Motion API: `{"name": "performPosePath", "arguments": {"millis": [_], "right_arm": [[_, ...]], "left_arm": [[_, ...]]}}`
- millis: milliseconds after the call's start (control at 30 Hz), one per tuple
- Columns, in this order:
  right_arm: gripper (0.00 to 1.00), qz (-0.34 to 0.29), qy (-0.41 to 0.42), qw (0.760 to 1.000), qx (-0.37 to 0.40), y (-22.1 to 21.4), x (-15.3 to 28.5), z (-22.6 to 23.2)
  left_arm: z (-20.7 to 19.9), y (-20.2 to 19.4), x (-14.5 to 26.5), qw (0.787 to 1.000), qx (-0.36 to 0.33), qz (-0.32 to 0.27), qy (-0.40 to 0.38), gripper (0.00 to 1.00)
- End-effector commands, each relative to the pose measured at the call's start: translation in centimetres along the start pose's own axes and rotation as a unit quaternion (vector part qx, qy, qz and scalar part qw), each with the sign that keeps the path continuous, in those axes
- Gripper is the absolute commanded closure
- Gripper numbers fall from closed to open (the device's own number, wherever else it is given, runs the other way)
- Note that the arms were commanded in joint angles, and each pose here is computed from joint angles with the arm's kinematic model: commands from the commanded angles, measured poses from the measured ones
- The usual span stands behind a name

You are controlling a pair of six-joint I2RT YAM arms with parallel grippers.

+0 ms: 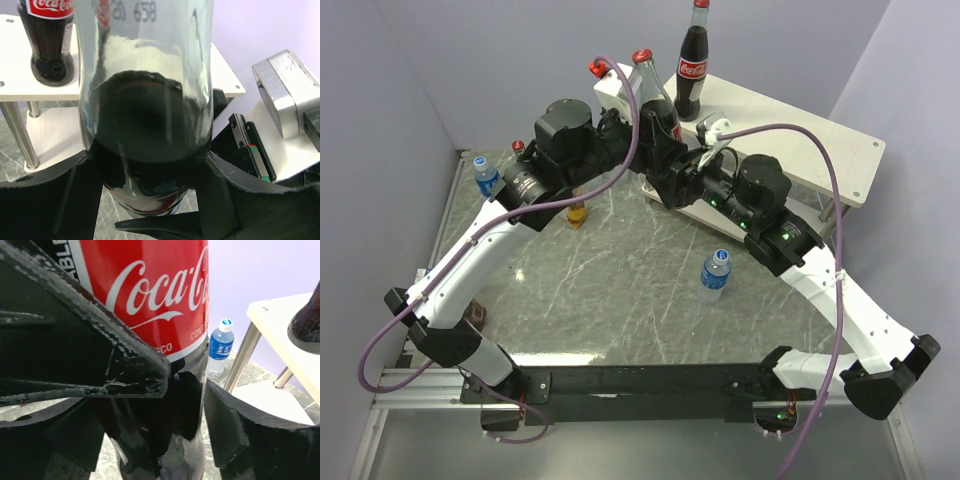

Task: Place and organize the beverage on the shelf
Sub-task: Pick up the drink from the center of the board.

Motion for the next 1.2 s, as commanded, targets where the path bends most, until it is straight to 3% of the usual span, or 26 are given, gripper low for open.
{"name": "performPosePath", "arguments": {"millis": [0, 100, 133, 233, 300, 433, 533, 933, 1167], "right_arm": [[0.28, -0.039, -0.015, 0.999, 0.001, 2.5, -0.1, -0.1], [0.50, -0.030, -0.004, 1.000, -0.001, 2.5, -0.3, 0.2], [0.68, -0.025, 0.003, 1.000, -0.002, 2.4, -0.3, 0.3], [0.89, -0.024, 0.010, 1.000, -0.005, 2.2, 0.1, 0.4], [0.97, -0.030, 0.012, 0.999, -0.004, 2.2, 0.6, 0.4], [1.00, -0.045, 0.023, 0.999, -0.001, 2.4, 1.3, 0.4], [1.00, -0.055, 0.036, 0.998, -0.016, 2.7, 2.0, 0.5], [1.00, -0.064, 0.069, 0.995, -0.015, 2.7, 3.0, 1.0], [1.00, -0.073, 0.080, 0.994, -0.028, 3.2, 3.3, 1.0]], "left_arm": [[-3.4, 7.9, 3.2, 0.980, -0.002, -0.184, -0.070, 1.00], [-3.3, 7.7, 3.0, 0.981, -0.004, -0.181, -0.067, 1.00], [-3.3, 7.7, 3.1, 0.981, -0.003, -0.181, -0.069, 1.00], [-3.4, 7.9, 3.4, 0.980, 0.000, -0.185, -0.071, 1.00], [-3.6, 8.1, 3.8, 0.979, 0.005, -0.190, -0.073, 0.96], [-3.9, 8.2, 4.3, 0.977, 0.016, -0.197, -0.085, 0.59], [-4.1, 8.3, 4.6, 0.975, 0.025, -0.202, -0.093, 0.41], [-4.6, 8.4, 4.3, 0.971, 0.033, -0.202, -0.123, 0.14], [-4.7, 8.3, 3.9, 0.972, 0.033, -0.194, -0.126, 0.12]]}}
Point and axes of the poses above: each gripper's point midway between its finger pads, its own x axis back along the fingers, its own z axis along the line the jaws close on, y = z × x, the point moved 9 cm from there along x, back along the fingers, and after that the axes turned 2 degrees about -x, right-handed, at the moved point
